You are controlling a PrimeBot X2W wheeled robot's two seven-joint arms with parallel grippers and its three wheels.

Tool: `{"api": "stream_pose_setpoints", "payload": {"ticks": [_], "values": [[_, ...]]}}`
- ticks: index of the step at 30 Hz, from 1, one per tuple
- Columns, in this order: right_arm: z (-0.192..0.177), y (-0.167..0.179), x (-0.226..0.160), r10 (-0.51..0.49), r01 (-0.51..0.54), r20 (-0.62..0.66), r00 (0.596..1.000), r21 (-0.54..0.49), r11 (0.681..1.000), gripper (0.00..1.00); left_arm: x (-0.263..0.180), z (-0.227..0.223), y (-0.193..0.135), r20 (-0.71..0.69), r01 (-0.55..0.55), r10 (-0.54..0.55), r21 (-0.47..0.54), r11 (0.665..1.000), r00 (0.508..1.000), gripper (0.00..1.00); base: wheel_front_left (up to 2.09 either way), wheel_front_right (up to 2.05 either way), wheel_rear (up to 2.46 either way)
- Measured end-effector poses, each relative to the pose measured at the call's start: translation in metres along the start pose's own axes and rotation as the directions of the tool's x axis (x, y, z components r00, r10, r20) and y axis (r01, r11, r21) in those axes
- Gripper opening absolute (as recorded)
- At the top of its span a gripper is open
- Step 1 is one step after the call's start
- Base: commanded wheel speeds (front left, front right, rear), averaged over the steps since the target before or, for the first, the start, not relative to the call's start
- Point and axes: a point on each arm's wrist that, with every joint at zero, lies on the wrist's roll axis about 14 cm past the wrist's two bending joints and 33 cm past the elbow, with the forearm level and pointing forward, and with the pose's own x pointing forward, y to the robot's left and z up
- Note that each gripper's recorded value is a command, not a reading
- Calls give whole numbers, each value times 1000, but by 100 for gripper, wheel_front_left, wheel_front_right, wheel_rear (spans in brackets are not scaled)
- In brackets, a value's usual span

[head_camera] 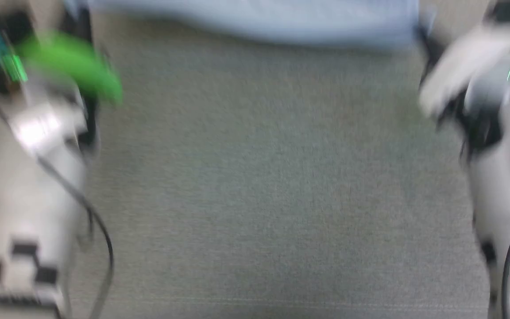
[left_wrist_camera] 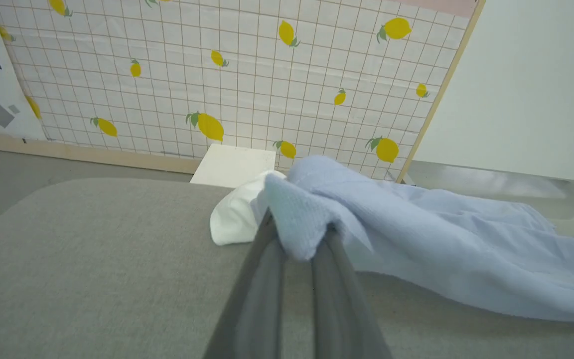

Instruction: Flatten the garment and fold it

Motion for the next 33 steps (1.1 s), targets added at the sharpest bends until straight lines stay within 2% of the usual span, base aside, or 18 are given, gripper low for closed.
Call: {"api": "stream_pose_setpoints", "payload": {"ticks": [3,4,7,14,17,20,23,26,29,33], "values": [[-30,-1,-33,8,-7,-49,999,32,999,0,-51,-26,6,-76,-53,47,-91,994,996,0,0,0,0],[-39,-3,-46,6,-4,-63,998,35,999,0,-69,-34,6,-95,-76,62,-145,986,993,0,0,0,0],[-55,-11,-79,-8,12,-83,997,43,999,0,-114,-49,7,-158,-128,93,-227,965,983,0,0,0,0],[-94,-23,-150,-36,46,-135,990,65,997,0,-218,-95,1,-394,-239,108,-301,923,913,0,0,0,0],[-114,-31,-176,-62,76,-188,980,66,995,0,-249,-104,-3,-460,-293,110,-348,890,881,0,0,0,0],[-132,-41,-199,-90,114,-240,967,87,990,0,-277,-115,-5,-538,-346,116,-348,872,835,0,0,0,0],[-146,-47,-215,-115,145,-290,950,84,986,0,-293,-122,-10,-589,-373,109,-347,861,801,0,0,0,0],[-151,-51,-224,-133,170,-310,941,95,981,0,-297,-119,-14,-593,-376,107,-350,858,798,0,0,0,0],[-151,-48,-226,-131,171,-312,941,104,980,0,-292,-108,-15,-562,-367,114,-361,857,819,0,0,0,0],[-139,-46,-223,-130,161,-292,947,84,983,0,-279,-88,-17,-497,-321,112,-357,877,860,0,0,0,0]]}}
